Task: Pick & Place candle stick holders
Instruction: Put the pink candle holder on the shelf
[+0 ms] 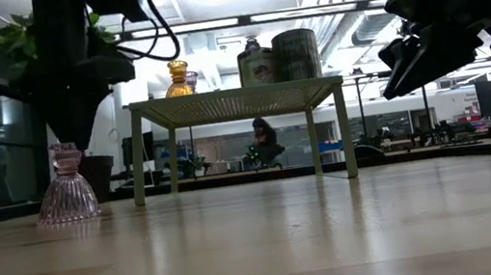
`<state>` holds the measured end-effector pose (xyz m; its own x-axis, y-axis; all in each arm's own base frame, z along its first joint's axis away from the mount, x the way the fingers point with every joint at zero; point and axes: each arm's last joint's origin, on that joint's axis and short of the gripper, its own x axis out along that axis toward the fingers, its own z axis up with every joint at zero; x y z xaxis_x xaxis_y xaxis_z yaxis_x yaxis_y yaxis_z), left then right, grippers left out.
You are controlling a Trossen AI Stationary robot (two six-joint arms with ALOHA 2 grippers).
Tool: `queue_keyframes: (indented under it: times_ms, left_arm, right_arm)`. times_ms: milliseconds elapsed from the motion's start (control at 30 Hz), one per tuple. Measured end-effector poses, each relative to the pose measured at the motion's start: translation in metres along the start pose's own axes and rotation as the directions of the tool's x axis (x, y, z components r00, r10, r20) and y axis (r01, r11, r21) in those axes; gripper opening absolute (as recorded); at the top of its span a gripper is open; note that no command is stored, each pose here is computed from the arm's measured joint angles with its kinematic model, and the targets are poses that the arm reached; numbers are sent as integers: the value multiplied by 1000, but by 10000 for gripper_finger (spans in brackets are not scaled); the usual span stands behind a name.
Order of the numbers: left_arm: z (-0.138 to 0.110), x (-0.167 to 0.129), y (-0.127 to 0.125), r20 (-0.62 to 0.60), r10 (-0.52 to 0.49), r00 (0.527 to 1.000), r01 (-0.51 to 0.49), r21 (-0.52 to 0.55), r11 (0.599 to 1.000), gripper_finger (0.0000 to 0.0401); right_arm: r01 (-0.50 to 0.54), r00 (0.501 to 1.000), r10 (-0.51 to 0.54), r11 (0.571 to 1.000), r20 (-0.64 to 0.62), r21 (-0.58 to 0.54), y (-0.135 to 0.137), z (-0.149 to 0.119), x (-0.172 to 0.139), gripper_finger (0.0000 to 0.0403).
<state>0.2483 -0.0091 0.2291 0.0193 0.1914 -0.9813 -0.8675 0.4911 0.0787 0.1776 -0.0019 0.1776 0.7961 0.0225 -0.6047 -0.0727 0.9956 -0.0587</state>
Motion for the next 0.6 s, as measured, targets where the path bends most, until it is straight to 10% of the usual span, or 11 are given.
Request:
queue_keyframes:
  times_ms: [600]
  left_arm:
    - [0,11,-6,-38,30,999,-30,8,1000,120]
  right_arm:
    - [-2,1000,2,1000,-4,0,0,0,0,114]
